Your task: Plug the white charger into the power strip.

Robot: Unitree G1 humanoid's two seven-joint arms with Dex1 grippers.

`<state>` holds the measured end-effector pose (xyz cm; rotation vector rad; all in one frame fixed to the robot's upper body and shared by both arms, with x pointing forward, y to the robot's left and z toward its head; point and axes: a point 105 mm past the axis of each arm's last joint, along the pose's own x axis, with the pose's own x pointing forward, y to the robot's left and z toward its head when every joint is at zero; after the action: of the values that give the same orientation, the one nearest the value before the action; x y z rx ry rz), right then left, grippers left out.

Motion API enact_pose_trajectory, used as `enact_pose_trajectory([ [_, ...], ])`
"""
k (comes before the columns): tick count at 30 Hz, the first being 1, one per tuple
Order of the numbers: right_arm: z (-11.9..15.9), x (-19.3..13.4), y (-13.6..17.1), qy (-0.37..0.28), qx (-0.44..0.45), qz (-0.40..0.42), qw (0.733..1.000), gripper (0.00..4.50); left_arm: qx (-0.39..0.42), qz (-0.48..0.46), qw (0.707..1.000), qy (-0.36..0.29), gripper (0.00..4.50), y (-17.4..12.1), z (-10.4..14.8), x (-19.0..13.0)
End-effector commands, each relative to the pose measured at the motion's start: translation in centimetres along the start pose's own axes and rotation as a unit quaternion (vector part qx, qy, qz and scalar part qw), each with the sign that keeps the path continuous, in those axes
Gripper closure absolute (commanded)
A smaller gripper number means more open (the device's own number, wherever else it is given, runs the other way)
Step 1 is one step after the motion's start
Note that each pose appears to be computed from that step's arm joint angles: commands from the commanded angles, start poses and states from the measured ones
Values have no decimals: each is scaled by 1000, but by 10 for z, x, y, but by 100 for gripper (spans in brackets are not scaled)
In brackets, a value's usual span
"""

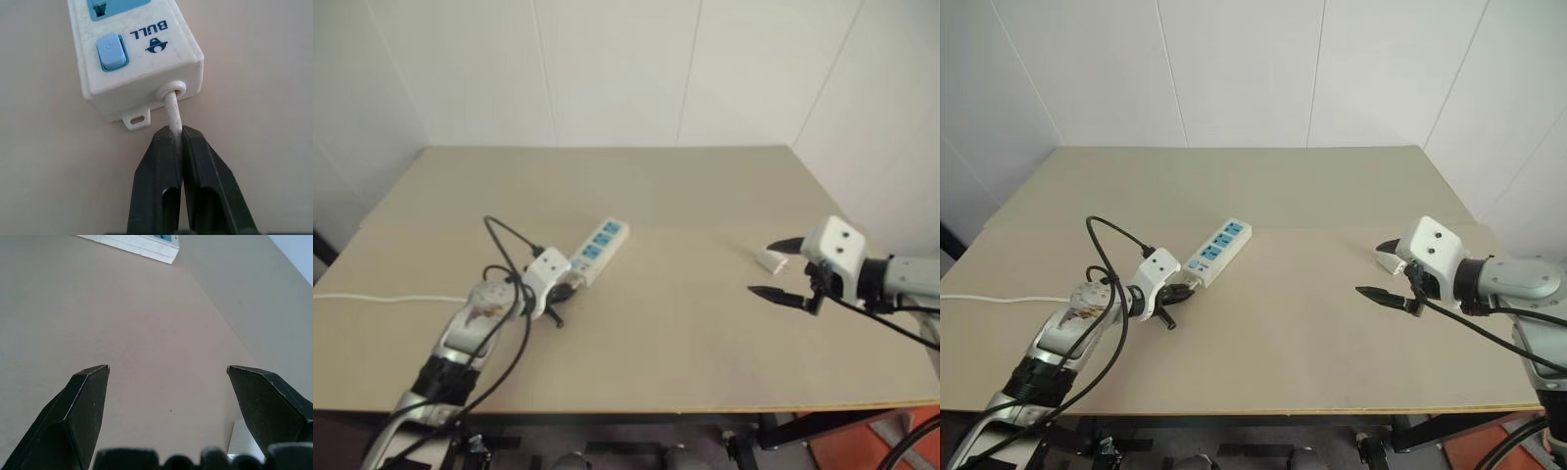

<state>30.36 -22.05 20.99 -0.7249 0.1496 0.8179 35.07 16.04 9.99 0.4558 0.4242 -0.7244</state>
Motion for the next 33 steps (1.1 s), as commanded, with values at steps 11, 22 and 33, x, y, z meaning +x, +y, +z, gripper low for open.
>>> enact_pose_trajectory([
  [11, 13, -1, -3, -16, -20, 2, 1000, 0, 45, -115, 992, -11, 296, -25, -23, -26],
  [22, 12, -8, 6, -11, -7, 42, 999, 0, 56, -159, 981, -100, 2, -16, -3, -78],
  [33, 22, -11, 14, -47, -13, 79, 996, 0, 43, -136, 976, -165, 2, 2, 18, -62],
])
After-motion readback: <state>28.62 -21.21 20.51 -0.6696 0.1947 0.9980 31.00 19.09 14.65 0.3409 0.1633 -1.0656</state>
